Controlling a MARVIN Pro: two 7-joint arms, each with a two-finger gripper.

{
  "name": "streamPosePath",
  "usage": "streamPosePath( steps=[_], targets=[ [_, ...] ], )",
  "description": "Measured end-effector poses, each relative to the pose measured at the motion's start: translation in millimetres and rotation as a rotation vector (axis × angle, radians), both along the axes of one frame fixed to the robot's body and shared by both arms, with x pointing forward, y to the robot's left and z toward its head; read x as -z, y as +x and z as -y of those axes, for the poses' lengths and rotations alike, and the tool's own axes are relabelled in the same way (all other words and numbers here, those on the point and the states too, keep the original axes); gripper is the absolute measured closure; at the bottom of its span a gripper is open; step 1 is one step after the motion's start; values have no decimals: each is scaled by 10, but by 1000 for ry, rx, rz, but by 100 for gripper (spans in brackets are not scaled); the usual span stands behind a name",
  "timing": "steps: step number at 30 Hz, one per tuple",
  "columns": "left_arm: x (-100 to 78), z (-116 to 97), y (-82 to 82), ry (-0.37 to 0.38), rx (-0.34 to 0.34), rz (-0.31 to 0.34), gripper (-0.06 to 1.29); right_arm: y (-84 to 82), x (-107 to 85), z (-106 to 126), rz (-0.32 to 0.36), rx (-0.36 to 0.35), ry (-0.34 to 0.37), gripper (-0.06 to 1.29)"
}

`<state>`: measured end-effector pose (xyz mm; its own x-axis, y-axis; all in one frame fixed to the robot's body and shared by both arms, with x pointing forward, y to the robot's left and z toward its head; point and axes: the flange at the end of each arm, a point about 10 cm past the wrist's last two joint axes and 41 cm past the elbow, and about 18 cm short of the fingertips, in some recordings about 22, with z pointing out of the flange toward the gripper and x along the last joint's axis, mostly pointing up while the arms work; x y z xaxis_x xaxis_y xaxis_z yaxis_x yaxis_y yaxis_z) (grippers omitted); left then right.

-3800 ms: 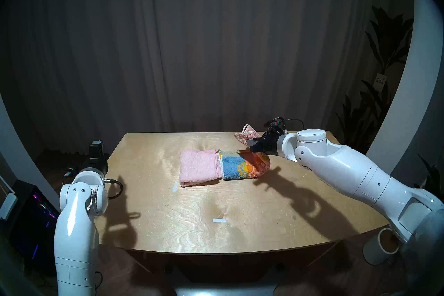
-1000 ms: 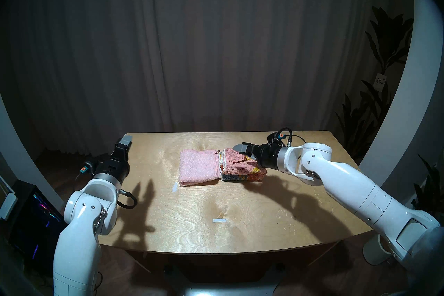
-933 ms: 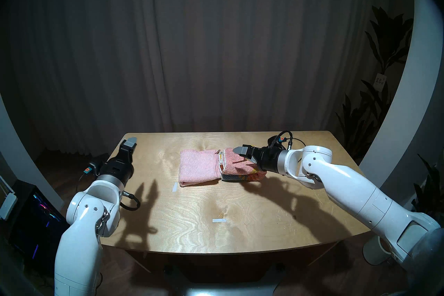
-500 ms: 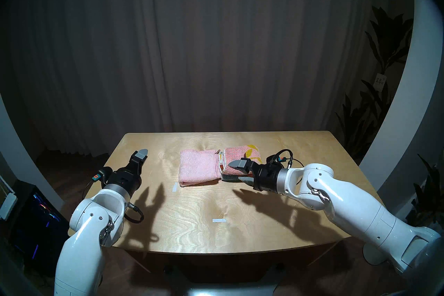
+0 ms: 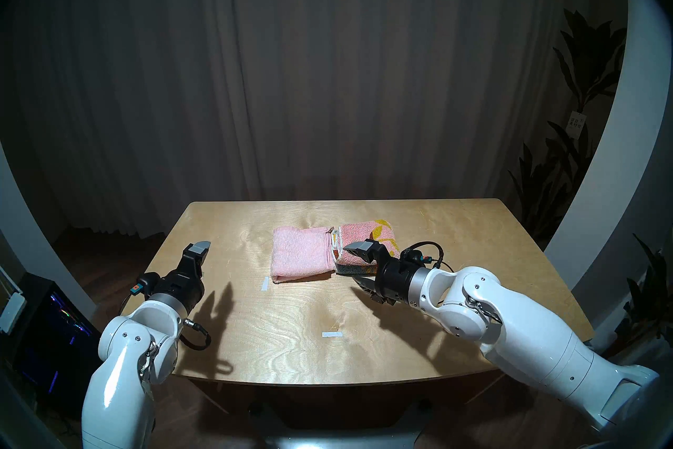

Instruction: Fold each towel twice and stack them on table

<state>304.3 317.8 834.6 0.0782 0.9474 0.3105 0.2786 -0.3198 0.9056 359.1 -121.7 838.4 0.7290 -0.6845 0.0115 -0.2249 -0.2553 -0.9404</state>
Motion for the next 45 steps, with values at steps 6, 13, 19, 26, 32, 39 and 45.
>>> streamPosePath(
  steps=[6, 13, 19, 26, 32, 39, 45],
  targets=[
    [-39, -23, 28, -89, -4, 15, 1, -6, -2, -114, -88, 121, 63, 0],
    [-74, 33, 55, -173, 29, 17, 1, -16, -26, -250, -169, 219, 99, 0],
    [-31, 102, 37, -241, 87, -29, 1, -67, 5, -414, -249, 289, 106, 0],
    [19, 221, -4, -292, 208, -105, 1, -160, 108, -639, -325, 360, 72, 0],
    [22, 351, -18, -307, 348, -166, 1, -186, 219, -754, -371, 447, 30, 0],
    [38, 367, 35, -328, 456, -224, 1, -135, 321, -859, -389, 550, -31, 0],
    [107, 294, 129, -360, 460, -275, 1, -45, 310, -943, -389, 571, -84, 0]
  ],
)
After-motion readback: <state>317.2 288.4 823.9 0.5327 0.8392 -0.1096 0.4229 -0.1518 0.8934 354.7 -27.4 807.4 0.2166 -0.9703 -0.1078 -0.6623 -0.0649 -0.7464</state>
